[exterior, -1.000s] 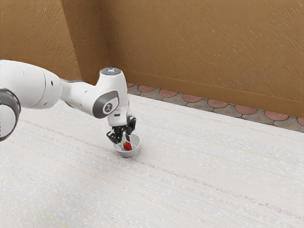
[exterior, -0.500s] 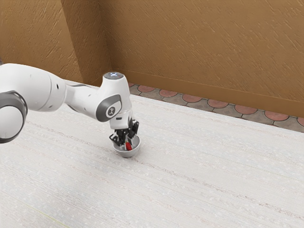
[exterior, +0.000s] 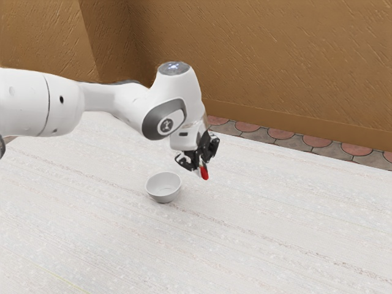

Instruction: Take strawberry from the bowl

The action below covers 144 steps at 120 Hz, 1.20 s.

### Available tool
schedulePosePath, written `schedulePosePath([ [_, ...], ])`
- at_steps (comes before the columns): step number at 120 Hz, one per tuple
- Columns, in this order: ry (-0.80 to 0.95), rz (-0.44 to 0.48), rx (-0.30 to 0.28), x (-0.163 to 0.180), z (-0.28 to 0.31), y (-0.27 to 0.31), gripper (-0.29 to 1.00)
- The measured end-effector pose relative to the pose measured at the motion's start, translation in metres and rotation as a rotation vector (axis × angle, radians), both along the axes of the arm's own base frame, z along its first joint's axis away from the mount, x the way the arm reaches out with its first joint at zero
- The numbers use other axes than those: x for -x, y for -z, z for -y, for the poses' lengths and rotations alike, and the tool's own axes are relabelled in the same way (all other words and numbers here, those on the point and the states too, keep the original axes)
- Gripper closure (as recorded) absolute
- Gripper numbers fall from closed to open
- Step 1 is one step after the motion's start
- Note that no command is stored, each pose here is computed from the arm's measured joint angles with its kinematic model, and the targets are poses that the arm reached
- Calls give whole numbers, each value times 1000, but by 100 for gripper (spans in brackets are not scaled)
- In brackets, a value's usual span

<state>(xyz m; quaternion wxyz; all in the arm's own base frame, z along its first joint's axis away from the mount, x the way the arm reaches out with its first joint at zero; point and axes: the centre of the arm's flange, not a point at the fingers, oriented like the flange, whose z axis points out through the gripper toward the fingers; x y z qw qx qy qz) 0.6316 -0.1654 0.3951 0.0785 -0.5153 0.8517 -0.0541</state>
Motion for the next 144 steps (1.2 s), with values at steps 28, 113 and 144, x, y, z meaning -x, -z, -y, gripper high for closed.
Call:
schedulePosePath([
  [28,79,-86,25,3,77,61,77],
  [113,-228,-15,48,39,15,-106,6],
  [144,-807,-88,26,79,-122,-183,2],
])
